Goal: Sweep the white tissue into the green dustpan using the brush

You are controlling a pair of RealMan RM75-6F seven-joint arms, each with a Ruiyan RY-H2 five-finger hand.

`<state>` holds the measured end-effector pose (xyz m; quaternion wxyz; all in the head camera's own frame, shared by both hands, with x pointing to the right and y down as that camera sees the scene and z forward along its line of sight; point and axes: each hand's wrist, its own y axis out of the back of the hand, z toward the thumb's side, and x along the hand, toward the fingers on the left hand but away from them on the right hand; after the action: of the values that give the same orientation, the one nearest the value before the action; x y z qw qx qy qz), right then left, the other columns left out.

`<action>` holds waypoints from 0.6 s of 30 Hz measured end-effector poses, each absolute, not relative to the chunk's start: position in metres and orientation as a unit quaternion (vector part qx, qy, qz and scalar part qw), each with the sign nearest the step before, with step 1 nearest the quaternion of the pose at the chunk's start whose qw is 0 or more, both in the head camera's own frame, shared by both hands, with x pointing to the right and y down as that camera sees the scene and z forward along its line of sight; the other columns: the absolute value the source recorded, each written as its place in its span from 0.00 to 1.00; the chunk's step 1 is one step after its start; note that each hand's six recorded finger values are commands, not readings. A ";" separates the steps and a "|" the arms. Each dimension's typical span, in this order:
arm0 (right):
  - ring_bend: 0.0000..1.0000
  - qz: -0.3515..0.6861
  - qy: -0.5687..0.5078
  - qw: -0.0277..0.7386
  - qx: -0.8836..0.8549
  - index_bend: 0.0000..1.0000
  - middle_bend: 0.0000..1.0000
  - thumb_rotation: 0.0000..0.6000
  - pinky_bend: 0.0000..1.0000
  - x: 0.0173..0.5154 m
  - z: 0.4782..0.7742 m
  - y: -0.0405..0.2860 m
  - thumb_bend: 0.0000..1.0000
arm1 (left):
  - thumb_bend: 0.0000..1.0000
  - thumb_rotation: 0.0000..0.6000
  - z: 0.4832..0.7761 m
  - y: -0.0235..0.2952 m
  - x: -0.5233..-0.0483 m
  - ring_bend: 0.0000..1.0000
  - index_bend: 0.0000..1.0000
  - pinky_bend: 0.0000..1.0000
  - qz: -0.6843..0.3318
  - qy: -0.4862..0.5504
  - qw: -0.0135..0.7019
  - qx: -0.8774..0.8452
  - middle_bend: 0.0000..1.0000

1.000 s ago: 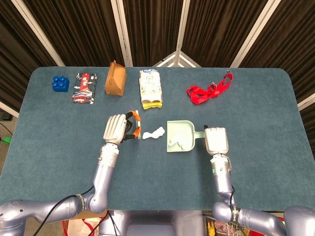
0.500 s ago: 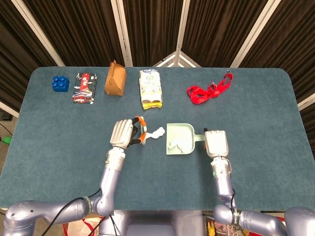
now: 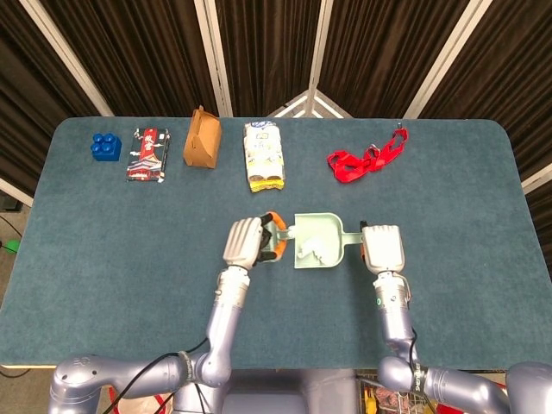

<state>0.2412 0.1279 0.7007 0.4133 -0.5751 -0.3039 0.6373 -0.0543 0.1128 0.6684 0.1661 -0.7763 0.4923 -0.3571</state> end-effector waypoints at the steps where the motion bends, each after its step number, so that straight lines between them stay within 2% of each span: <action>1: 0.84 0.637 -0.304 0.414 -0.575 0.54 0.85 1.00 0.80 0.240 0.701 0.127 0.52 | 0.49 1.00 0.665 0.113 -0.050 1.00 0.79 1.00 -0.352 0.492 0.164 -0.779 1.00; 9: 0.84 0.638 -0.305 0.413 -0.574 0.54 0.85 1.00 0.80 0.238 0.699 0.128 0.52 | 0.49 1.00 0.635 0.114 -0.026 1.00 0.79 1.00 -0.300 0.499 0.148 -0.799 1.00; 18: 0.84 0.637 -0.303 0.412 -0.576 0.55 0.85 1.00 0.80 0.238 0.696 0.133 0.52 | 0.48 1.00 0.631 0.105 -0.060 1.00 0.79 1.00 -0.301 0.511 0.149 -0.791 1.00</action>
<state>0.2379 0.1331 0.6960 0.4121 -0.5764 -0.3027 0.6374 -0.0602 0.1050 0.6306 0.1493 -0.7907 0.5115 -0.3014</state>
